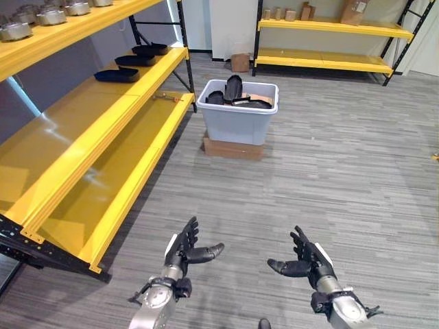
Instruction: Move parts from the plastic box to the shelf.
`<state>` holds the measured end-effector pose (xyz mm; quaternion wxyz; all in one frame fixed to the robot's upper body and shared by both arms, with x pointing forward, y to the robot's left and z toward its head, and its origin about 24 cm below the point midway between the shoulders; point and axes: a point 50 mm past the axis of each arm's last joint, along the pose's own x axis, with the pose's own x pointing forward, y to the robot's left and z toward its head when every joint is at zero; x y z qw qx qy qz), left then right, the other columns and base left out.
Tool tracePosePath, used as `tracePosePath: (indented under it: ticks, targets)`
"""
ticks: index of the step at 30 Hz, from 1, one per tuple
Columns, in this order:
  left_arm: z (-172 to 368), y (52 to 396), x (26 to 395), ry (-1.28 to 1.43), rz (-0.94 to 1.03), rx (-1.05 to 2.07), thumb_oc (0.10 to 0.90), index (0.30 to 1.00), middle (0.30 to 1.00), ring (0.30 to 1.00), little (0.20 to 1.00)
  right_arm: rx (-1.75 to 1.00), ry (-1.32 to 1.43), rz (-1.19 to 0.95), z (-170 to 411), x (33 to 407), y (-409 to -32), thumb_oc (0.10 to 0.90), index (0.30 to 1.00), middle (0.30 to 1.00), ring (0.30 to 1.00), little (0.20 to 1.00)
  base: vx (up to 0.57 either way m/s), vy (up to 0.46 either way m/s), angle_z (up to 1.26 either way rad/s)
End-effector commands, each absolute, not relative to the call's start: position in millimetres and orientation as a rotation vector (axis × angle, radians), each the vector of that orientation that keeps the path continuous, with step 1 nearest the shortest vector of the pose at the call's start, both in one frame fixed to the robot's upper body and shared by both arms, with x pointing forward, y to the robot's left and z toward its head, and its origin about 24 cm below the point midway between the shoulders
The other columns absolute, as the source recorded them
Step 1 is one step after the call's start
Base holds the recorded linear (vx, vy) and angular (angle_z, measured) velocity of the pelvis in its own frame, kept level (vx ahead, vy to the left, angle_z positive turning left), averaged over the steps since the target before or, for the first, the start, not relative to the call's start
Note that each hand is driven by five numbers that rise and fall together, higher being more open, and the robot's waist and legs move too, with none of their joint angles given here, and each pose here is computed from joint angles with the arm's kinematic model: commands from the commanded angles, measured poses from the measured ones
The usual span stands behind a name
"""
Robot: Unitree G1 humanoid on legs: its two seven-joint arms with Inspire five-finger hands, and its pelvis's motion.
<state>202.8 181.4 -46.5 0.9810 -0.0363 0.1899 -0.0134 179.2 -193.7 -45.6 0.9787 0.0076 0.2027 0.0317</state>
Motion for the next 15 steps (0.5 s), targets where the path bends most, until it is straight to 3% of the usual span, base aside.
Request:
tracePosePath:
  ticks: [1,15]
  targets:
    - [-9.6,180.1,233.7,0.159,-0.029,-0.121,0.900,1.000,1.000,1.000,1.000,0.045,0.149,0.070,-2.8,210.4,-192.4,0.900,1.000,1.000,1.000,1.000,0.00,0.000,0.00]
    - [-11.0,178.3,233.2,0.168,-0.036,-0.126,0.900,1.000,1.000,1.000,1.000,0.044,0.158,0.080,-4.4,209.8,-191.6,0.900,1.000,1.000,1.000,1.000,0.00,0.000,0.00]
